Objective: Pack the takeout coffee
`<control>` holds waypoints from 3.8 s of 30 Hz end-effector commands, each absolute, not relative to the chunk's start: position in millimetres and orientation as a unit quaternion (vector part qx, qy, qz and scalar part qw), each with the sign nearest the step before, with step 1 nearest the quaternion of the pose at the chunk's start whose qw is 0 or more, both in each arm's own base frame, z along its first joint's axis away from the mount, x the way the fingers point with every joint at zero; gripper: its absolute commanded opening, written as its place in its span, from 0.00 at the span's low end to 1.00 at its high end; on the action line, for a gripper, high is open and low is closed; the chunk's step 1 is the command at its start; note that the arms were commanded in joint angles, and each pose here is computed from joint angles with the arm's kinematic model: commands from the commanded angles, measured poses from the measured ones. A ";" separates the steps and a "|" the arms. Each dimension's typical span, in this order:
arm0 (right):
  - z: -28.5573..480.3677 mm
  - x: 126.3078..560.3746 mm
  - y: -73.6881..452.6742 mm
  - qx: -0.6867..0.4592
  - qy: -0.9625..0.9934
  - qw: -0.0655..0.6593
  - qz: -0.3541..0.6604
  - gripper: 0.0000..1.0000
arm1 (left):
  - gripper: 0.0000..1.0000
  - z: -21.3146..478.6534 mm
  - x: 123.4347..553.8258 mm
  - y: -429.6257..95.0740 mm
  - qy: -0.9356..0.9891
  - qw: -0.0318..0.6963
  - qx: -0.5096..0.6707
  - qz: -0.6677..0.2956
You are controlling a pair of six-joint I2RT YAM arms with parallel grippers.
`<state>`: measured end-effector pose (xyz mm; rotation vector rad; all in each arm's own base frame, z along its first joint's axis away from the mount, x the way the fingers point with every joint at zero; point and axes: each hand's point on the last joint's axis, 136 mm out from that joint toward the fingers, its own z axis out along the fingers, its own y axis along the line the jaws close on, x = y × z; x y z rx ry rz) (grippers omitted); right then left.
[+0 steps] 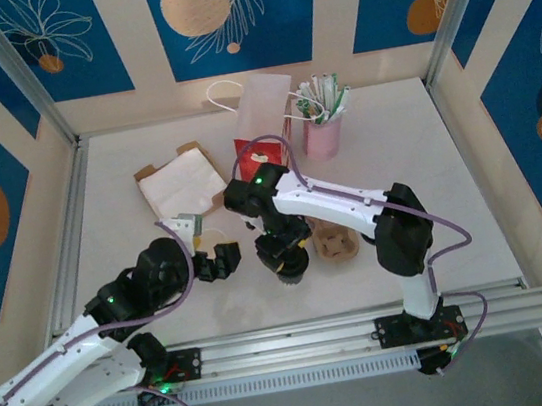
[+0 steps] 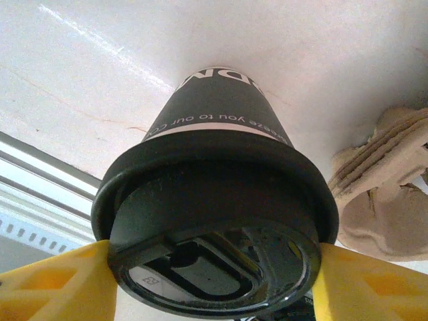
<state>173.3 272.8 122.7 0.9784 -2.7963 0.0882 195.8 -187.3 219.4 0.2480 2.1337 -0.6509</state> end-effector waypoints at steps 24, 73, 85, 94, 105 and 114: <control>29.8 136.3 274.1 0.309 -0.929 0.202 0.017 0.69 | 1.00 223.3 195.8 -185.6 0.852 0.439 0.098 -0.269; 124.0 164.3 278.3 0.297 -0.951 0.084 0.009 0.90 | 1.00 224.5 196.3 -185.8 0.852 0.438 0.094 -0.270; 121.7 162.4 279.0 0.312 -0.947 0.057 0.048 0.96 | 0.76 214.2 200.2 -191.7 0.859 0.422 0.082 -0.279; 138.3 162.8 281.7 0.325 -0.945 0.020 0.029 1.00 | 0.56 198.7 207.3 -208.0 0.870 0.377 0.063 -0.313; 150.0 163.4 282.3 0.347 -0.937 -0.025 -0.035 0.99 | 0.46 194.6 214.5 -222.6 0.852 0.315 0.029 -0.417; 143.3 162.6 288.1 0.379 -0.922 -0.025 -0.074 0.99 | 0.45 184.4 210.1 -265.3 0.850 0.217 0.067 -0.475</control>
